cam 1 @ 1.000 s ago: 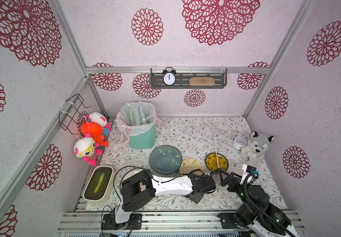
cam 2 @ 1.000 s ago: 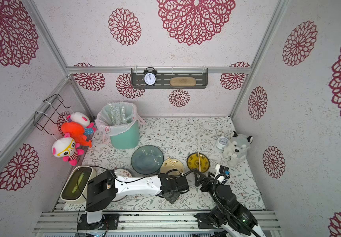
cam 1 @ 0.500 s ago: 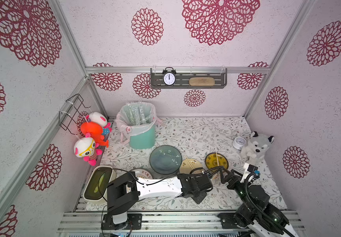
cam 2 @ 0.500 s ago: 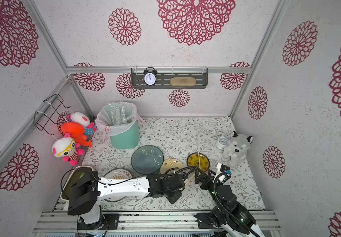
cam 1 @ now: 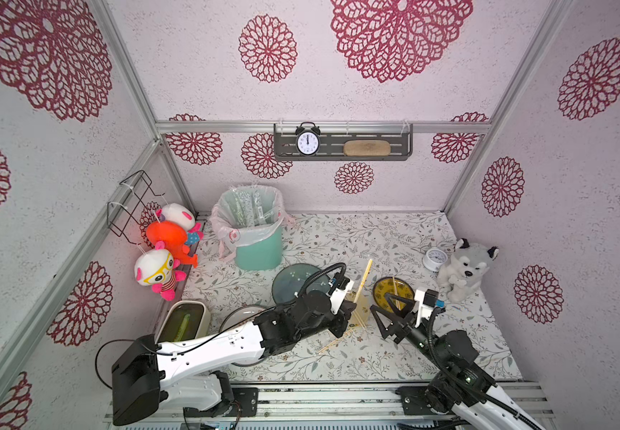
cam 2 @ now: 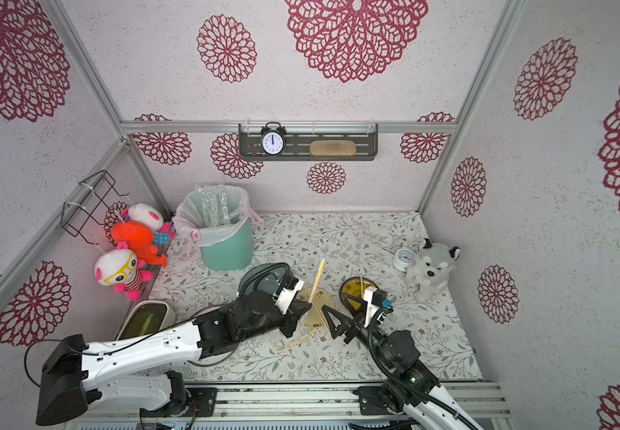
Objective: Remove the packaging of disposable chopsticks
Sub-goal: Pick up the disposable chopsticks from the center of the board.
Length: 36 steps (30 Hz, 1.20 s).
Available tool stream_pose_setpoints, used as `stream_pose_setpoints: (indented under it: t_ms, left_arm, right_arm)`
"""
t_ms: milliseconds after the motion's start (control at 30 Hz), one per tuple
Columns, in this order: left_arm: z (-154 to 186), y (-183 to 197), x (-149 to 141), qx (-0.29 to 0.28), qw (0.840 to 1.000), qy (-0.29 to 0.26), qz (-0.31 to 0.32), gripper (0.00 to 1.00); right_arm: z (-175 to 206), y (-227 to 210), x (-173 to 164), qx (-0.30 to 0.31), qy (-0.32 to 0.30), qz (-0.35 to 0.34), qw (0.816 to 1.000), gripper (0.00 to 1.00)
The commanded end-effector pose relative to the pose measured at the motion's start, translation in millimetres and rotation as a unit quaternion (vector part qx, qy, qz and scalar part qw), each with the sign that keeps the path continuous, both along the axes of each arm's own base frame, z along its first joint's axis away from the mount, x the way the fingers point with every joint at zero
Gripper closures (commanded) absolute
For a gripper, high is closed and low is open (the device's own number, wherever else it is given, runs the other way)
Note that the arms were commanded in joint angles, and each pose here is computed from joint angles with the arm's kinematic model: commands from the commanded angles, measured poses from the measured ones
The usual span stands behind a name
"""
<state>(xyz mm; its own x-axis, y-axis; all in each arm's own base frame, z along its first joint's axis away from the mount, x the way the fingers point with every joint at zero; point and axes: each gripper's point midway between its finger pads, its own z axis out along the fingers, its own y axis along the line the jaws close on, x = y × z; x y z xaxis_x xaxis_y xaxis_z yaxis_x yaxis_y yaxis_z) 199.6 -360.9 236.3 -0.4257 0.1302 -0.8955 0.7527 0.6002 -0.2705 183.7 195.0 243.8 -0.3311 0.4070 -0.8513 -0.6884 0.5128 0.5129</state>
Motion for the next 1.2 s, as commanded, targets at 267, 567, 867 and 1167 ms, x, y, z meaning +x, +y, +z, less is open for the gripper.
stream_pose_setpoints:
  t_ms: [267, 567, 867, 1167]
  left_arm:
    - [50.9, 19.3, 29.9, -0.117, 0.992, -0.047, -0.027, 1.00]
    - [56.9, 24.7, 27.4, -0.145, 0.988, -0.047, -0.038, 1.00]
    - [58.8, 24.1, 24.3, -0.159, 0.985, -0.043, -0.047, 1.00]
    - [47.5, 16.4, 27.2, -0.152, 0.986, -0.031, -0.054, 1.00]
  right_arm:
    - [58.8, 77.1, -7.4, -0.006, -0.138, 0.177, 0.974, 0.28]
    - [53.2, 89.5, 11.7, -0.029, -0.123, 0.180, 0.975, 0.54]
    - [46.4, 85.8, 17.1, -0.028, -0.108, 0.171, 0.979, 0.87]
    - [38.3, 85.5, 22.1, -0.029, -0.100, 0.168, 0.980, 1.00]
